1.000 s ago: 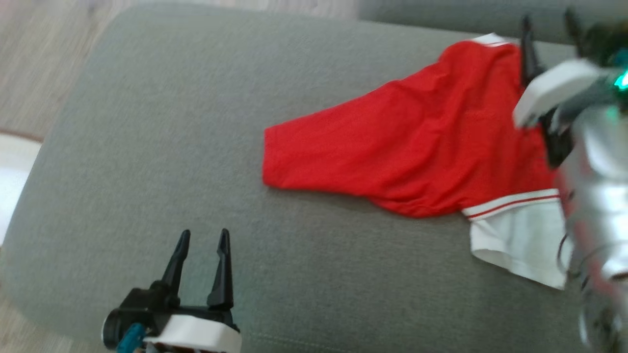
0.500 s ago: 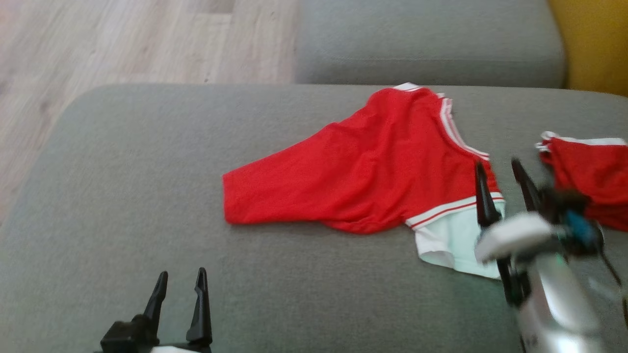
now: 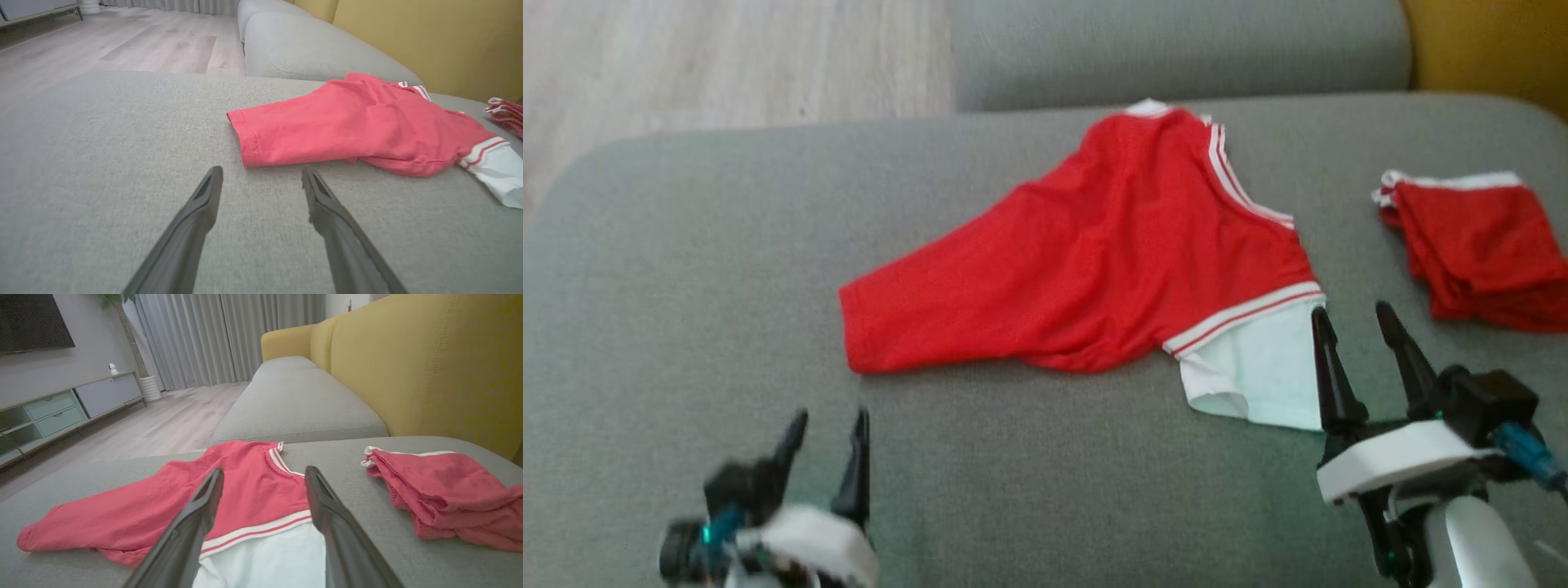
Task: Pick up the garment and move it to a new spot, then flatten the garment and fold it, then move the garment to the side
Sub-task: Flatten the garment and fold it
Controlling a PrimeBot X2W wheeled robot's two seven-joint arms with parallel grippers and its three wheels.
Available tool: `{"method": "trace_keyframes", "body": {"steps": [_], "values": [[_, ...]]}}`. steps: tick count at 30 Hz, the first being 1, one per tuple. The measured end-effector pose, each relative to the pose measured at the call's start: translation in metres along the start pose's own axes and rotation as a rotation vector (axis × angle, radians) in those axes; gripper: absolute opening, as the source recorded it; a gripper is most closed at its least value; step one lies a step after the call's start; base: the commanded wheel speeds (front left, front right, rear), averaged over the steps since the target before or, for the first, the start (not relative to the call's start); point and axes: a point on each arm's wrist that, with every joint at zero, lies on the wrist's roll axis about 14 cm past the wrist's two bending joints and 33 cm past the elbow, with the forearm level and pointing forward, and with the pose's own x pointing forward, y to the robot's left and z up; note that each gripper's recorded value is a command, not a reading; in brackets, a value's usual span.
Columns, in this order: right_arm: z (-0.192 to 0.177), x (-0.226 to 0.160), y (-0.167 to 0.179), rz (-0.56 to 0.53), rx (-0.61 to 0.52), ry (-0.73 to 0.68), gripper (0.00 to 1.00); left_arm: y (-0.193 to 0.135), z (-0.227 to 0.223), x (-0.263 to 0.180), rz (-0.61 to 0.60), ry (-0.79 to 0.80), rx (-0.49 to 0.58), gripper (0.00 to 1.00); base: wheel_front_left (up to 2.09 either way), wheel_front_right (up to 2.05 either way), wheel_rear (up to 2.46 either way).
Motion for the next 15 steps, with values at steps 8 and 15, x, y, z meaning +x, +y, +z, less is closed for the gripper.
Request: {"method": "trace_keyframes", "body": {"steps": [8,15], "values": [[0.000,0.008,-0.012,-0.031,-0.010,0.024,1.00,0.005,-0.021,0.058,-0.040,0.147,0.076,1.00,0.00,0.00,0.00],[0.001,0.015,-0.027,-0.069,-0.016,0.025,1.00,0.007,-0.034,0.086,-0.058,0.211,0.103,1.00,0.00,0.00,0.00]]}}
